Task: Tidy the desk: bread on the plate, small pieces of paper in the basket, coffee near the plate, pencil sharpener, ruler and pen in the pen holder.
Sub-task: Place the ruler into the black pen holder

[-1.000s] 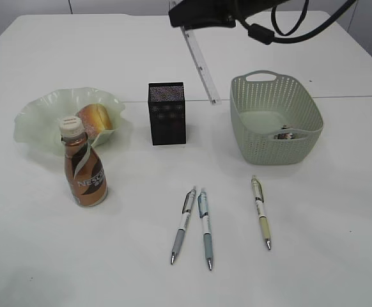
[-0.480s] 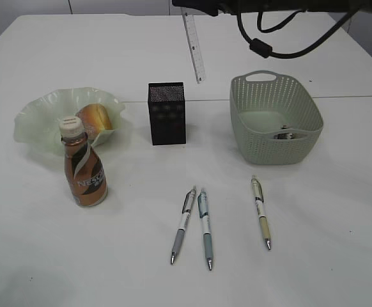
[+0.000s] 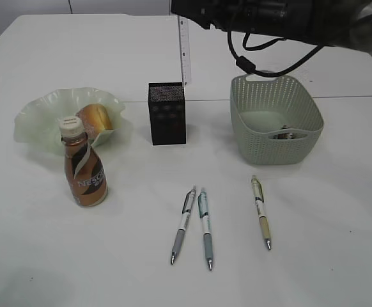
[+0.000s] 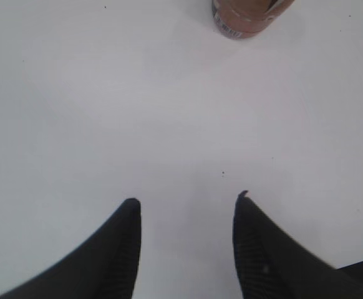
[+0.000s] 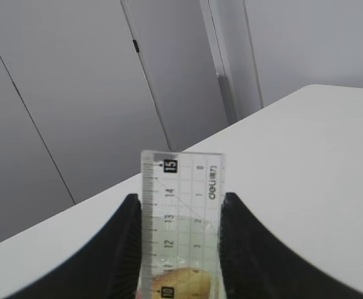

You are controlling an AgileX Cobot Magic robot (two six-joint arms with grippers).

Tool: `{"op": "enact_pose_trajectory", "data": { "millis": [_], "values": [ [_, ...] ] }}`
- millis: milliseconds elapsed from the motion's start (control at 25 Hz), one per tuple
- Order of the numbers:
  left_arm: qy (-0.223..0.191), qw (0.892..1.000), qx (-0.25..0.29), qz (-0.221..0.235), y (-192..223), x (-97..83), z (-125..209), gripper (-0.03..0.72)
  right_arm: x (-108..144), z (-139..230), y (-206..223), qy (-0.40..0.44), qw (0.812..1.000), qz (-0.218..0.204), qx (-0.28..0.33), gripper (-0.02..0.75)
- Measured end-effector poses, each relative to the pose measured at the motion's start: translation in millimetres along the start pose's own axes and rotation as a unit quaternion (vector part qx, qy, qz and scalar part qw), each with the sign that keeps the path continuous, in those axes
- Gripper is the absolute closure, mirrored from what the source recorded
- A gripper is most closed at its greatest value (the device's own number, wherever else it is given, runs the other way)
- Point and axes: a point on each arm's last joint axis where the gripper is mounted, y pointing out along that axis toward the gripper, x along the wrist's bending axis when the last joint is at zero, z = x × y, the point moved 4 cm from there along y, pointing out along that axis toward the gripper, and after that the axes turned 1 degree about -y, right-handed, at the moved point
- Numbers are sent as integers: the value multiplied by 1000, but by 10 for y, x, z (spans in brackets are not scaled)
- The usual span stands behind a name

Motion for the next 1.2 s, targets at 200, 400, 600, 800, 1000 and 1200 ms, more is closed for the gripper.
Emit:
{"op": "enact_pose_trajectory", "data": {
  "millis": [200, 400, 600, 800, 1000, 1200],
  "values": [
    [0, 1000, 0, 0, 0, 0, -1, 335, -121, 90, 83, -16, 1000, -3, -7, 473],
    [1, 1000, 0, -1, 0, 4, -1, 335, -131, -14, 139, -42, 998, -26, -30, 473],
    [2, 1000, -1, -2, 0, 6, -3, 335, -137, -22, 191, -52, 997, -32, -39, 473],
    [10, 1000, 0, -15, -1, 40, -1, 335, -200, 144, 239, -47, 998, -36, -35, 473],
    [16, 1000, 0, -24, -2, 64, -1, 335, -198, 212, 276, -45, 998, -40, -32, 473],
    [17, 1000, 0, -26, -2, 68, -1, 335, -193, 265, 304, -41, 998, -43, -30, 473]
  ]
}}
